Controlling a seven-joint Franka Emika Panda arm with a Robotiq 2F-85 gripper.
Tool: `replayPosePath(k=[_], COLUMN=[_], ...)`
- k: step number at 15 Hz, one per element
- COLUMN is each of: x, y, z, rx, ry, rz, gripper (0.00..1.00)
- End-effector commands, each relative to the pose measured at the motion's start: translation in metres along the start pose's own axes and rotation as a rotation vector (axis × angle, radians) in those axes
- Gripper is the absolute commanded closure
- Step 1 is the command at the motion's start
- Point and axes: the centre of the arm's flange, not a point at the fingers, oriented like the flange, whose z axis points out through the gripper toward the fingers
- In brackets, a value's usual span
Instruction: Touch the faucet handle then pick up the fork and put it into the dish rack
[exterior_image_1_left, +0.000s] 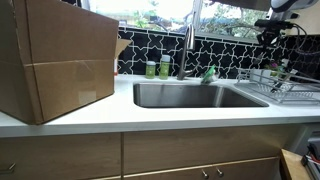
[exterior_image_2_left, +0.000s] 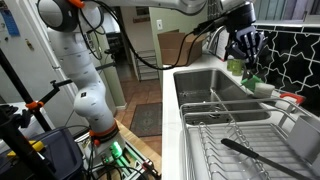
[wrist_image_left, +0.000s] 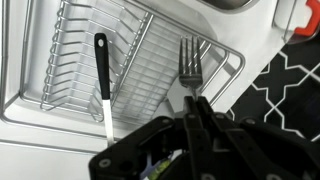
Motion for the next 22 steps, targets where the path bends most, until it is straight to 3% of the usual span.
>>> replayPosePath(k=[1, 4, 5, 9, 12, 22], x=[0.035, 0.058, 0.041, 0.041, 0.065, 0.137], y=[-0.009, -0.019, -0.001, -0.007, -0.025, -0.029], z=[0.011, 0.025, 0.015, 0.019, 0.036, 0.074], rx=[-0.065, -0.089, -0.047, -0.052, -0.078, -0.110], ry=[0.056, 0.073, 0.054, 0.061, 0.066, 0.112], rz=[0.174, 0.273, 0.203, 0.203, 0.271, 0.296], gripper=[0.94, 0.94, 0.94, 0.93, 0.95, 0.95])
